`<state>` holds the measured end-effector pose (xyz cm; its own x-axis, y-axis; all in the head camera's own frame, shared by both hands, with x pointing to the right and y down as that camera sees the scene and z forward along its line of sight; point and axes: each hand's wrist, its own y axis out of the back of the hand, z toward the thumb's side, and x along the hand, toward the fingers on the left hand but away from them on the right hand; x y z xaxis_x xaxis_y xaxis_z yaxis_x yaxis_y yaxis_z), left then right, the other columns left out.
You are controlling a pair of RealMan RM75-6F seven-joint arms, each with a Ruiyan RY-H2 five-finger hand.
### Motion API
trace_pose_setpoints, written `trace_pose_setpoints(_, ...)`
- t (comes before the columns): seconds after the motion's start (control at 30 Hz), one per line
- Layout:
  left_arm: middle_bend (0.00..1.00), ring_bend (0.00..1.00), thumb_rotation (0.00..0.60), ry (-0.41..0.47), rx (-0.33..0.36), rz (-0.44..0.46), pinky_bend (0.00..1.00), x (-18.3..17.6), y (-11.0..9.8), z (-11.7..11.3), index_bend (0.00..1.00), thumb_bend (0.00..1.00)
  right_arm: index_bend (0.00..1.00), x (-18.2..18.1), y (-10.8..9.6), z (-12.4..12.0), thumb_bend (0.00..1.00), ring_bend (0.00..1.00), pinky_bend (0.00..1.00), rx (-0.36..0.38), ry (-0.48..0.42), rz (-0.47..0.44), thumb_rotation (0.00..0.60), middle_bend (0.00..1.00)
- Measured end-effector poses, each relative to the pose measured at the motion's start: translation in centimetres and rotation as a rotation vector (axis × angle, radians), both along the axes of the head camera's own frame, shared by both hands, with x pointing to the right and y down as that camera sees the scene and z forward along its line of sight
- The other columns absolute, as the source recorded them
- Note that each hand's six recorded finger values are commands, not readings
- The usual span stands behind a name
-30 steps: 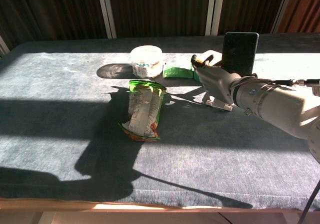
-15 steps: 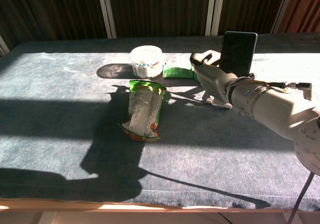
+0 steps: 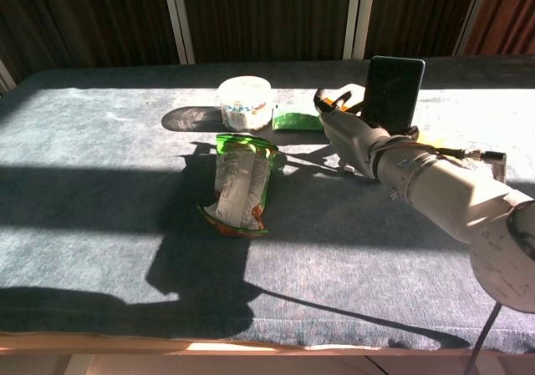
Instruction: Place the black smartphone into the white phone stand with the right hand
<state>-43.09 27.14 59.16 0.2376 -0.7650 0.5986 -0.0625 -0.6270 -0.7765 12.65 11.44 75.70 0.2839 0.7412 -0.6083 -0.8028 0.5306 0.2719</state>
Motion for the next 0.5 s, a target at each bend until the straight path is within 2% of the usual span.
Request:
trace_pose_setpoints(0.4, 0.0, 0.0, 0.6, -0.003, -0.005, 0.001, 0.07, 0.02, 0.03, 0.1, 0.0, 0.44, 0.71, -0.09, 0.25, 0.52, 0.25, 0.34, 0.21, 0.025, -0.03, 0.035, 0.6, 0.56)
trace_pose_setpoints(0.5, 0.0, 0.0, 0.6, -0.003, -0.006, 0.003, 0.07, 0.06, 0.05, 0.13, 0.0, 0.44, 0.66, -0.08, 0.32, 0.65, 0.25, 0.34, 0.21, 0.025, -0.032, 0.035, 0.6, 0.55)
